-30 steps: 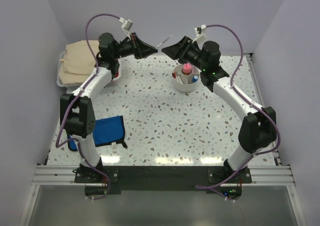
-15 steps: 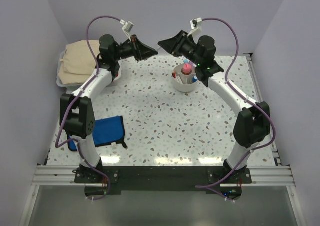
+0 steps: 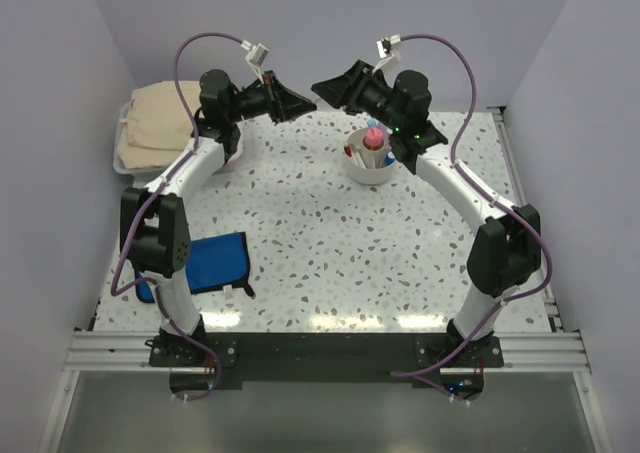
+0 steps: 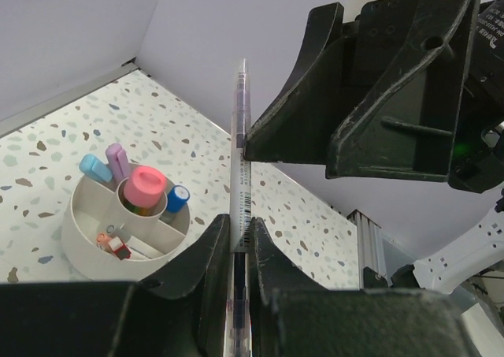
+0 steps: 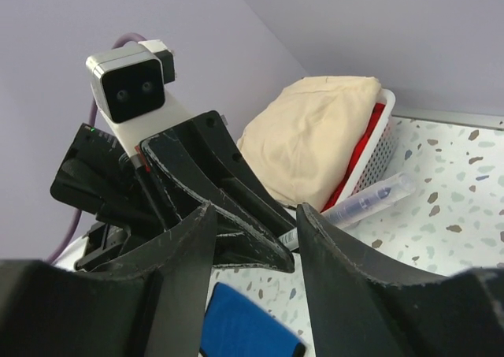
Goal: Sort the stationery into containers
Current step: Place the pen in the storage box.
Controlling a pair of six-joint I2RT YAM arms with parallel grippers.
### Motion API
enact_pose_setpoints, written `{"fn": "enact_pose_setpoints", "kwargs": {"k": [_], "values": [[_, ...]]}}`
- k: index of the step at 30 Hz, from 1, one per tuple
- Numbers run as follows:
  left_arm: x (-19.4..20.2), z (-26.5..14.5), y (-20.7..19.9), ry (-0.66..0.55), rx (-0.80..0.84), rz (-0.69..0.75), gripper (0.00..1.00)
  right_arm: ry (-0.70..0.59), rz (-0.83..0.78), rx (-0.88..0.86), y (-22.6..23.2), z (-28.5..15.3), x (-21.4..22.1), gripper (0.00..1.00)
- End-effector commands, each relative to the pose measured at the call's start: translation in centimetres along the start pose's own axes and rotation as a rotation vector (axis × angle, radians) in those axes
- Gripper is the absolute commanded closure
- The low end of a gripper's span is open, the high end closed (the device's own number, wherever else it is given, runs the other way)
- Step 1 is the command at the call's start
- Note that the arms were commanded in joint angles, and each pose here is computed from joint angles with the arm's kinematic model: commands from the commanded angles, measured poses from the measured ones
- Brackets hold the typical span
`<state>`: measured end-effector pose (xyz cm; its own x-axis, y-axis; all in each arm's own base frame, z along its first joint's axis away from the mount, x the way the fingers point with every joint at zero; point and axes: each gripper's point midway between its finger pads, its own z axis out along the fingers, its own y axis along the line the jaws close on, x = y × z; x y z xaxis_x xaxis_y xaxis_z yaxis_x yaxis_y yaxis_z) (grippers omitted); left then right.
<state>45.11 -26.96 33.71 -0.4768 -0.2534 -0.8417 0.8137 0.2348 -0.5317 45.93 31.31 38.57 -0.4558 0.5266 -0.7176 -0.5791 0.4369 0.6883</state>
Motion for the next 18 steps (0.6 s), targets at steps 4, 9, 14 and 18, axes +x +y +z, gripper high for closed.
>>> {"fn": "enact_pose_setpoints", "kwargs": {"k": [4, 9, 14, 18], "values": [[-2.9, 0.2, -2.5, -0.042, 0.049, 0.116, 1.00, -0.004, -0.042, 0.018, 1.3, -1.1, -1.1, 0.55], [-3.0, 0.2, -2.6, -0.045, 0.051, 0.119, 1.00, 0.009, -0.038, 0.053, 0.7, -1.3, -0.7, 0.58], [-3.3, 0.2, -2.8, -0.051, 0.054, 0.131, 1.00, 0.008, -0.031, 0.086, -0.2, -1.4, -0.6, 0.59], [-3.3, 0.1, -2.9, -0.051, 0.054, 0.127, 1.00, 0.001, -0.032, 0.094, -0.5, -1.3, -0.7, 0.59]]}}
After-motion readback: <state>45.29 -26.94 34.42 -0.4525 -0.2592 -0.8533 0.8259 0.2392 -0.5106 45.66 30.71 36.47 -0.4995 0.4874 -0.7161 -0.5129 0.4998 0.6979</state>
